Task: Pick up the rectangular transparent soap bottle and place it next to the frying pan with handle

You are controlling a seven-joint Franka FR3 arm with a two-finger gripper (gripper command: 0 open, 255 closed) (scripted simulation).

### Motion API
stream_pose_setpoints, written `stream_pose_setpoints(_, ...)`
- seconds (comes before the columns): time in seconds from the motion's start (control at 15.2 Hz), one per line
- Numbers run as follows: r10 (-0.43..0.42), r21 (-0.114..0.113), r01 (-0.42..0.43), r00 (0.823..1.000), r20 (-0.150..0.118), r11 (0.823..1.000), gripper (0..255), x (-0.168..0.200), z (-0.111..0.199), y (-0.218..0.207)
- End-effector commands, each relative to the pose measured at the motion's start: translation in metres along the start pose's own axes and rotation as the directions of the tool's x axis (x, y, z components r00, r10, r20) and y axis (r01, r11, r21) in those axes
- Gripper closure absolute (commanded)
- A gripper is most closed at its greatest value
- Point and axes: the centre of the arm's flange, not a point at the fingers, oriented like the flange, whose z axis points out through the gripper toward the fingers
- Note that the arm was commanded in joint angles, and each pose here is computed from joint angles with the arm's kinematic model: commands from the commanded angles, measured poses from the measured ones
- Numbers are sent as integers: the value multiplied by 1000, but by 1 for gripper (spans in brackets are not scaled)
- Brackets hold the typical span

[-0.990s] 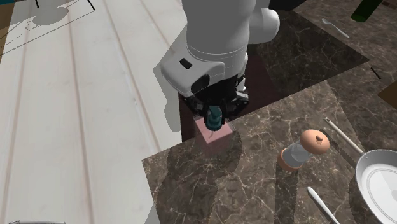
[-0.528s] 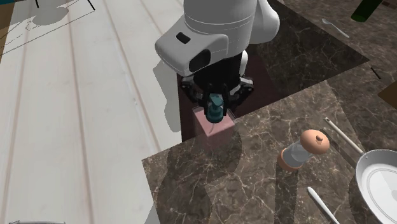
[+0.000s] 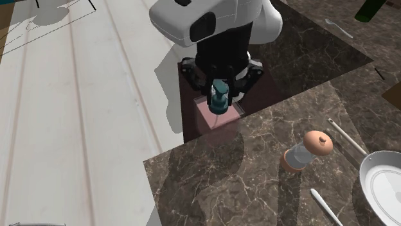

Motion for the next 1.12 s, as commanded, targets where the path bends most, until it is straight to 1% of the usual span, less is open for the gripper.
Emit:
stream_pose_setpoints(0.0, 0, 0, 0, 1000, 0, 1000, 255, 1, -12, -1)
stream_pose_setpoints(1.06, 0, 0, 0, 1000, 0, 1000, 255, 3, -96, -6)
